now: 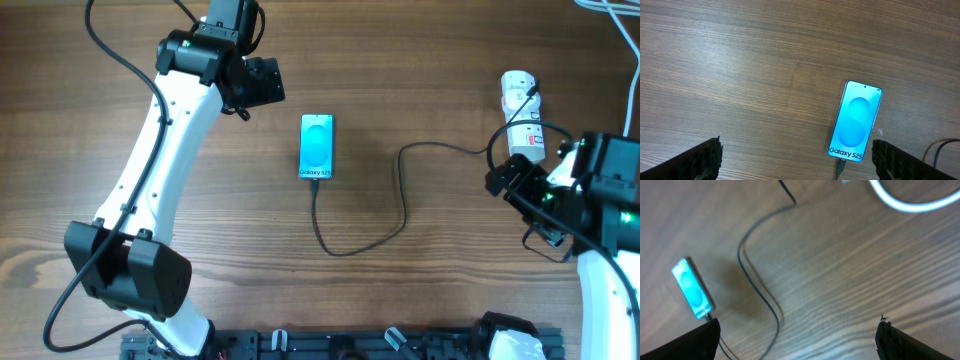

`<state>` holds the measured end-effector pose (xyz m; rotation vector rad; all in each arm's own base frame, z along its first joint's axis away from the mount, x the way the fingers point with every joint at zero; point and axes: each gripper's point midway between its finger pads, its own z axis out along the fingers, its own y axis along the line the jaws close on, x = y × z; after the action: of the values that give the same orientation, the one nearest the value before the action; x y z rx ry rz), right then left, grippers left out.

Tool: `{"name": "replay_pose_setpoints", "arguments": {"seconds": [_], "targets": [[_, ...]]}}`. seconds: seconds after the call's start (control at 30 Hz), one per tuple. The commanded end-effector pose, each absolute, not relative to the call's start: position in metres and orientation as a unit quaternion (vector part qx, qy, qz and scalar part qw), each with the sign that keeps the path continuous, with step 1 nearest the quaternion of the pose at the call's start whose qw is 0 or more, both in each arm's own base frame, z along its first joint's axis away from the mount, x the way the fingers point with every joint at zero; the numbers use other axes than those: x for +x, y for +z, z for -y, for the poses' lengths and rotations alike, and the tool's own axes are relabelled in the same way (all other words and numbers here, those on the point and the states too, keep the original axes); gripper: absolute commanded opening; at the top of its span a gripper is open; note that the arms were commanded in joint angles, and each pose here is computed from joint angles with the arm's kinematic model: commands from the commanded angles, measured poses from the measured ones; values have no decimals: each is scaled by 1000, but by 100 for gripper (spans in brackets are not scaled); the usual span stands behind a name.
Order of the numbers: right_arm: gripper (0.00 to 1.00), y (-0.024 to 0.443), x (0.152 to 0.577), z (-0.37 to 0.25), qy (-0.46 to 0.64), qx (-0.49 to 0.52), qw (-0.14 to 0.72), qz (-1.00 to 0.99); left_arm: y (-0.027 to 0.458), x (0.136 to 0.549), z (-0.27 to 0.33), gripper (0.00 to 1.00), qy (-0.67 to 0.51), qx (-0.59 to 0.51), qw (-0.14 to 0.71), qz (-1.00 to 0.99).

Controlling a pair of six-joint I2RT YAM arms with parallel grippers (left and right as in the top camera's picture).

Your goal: Plug charger to phone and switch on socket

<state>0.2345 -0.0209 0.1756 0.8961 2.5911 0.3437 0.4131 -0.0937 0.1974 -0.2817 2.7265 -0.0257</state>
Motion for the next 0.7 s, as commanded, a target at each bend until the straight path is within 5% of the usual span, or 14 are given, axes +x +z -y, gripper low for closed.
{"name": "replay_pose_setpoints", "arguments": {"seconds": [0.0, 0.4, 0.67], "targets": [[100, 163, 235, 16, 130, 319, 153, -926, 193, 414, 90, 100, -2, -110, 196, -974], [100, 160, 242, 13, 139, 282, 154, -937, 193, 414, 90, 100, -2, -110, 196, -974], [100, 194, 267, 8, 146, 229, 272, -923, 193, 414, 90, 100, -2, -110, 196, -974]]}}
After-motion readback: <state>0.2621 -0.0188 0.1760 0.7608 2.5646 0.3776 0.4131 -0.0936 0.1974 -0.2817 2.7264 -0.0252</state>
